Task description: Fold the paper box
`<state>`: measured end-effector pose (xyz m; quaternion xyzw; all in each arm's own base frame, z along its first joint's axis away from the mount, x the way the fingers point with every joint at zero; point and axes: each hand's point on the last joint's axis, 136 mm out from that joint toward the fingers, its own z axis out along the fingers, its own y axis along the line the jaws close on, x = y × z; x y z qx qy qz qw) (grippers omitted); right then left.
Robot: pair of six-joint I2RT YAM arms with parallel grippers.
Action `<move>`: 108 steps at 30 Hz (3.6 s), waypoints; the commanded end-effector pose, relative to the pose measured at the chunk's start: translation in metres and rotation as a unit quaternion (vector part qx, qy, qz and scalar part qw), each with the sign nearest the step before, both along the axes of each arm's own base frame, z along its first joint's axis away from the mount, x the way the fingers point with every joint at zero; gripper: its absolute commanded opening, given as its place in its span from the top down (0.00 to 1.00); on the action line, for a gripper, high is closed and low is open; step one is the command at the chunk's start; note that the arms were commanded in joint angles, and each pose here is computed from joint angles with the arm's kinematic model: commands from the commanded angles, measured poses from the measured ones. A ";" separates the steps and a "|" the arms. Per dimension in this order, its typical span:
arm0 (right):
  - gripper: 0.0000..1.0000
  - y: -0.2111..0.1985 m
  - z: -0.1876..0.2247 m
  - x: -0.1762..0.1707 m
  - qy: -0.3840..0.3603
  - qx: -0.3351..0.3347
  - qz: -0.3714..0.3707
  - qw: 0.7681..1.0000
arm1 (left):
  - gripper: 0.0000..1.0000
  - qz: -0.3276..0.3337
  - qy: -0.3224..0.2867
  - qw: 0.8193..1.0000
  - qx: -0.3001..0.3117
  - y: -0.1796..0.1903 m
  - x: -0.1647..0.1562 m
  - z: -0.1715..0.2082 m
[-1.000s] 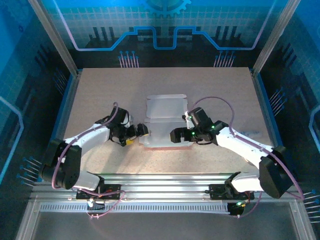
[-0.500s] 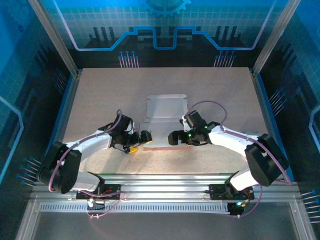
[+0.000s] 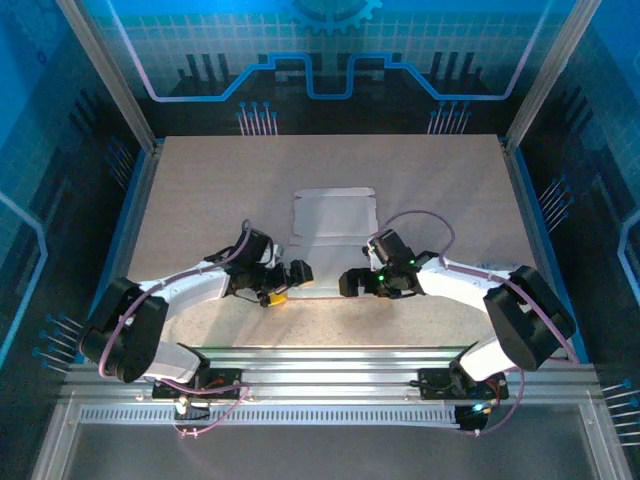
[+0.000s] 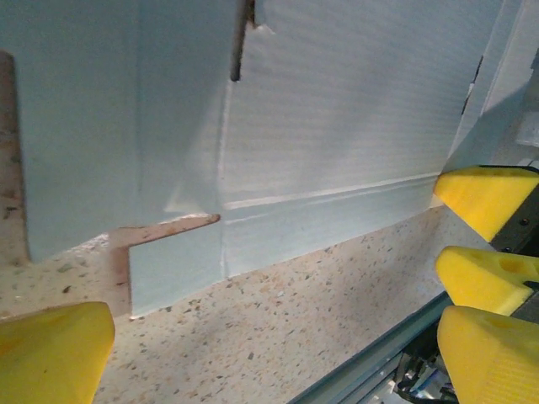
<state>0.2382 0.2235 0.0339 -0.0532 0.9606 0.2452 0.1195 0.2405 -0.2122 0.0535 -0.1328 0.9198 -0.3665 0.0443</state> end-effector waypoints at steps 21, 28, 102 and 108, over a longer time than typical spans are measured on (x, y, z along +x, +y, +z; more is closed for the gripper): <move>0.00 -0.004 -0.031 -0.018 0.036 -0.022 0.005 0.999 | 0.01 0.001 -0.046 0.999 -0.019 -0.033 0.030 0.018; 0.00 -0.005 -0.034 -0.020 0.037 -0.024 0.006 0.999 | 0.01 -0.002 -0.044 0.999 -0.015 -0.043 0.038 0.006; 0.00 0.080 0.041 0.035 -0.048 0.039 0.059 0.996 | 0.01 0.098 -0.064 0.980 0.163 0.093 0.106 0.026; 0.00 0.081 0.018 0.037 -0.030 0.033 0.056 0.997 | 0.01 0.092 -0.056 0.979 0.174 0.096 0.114 0.015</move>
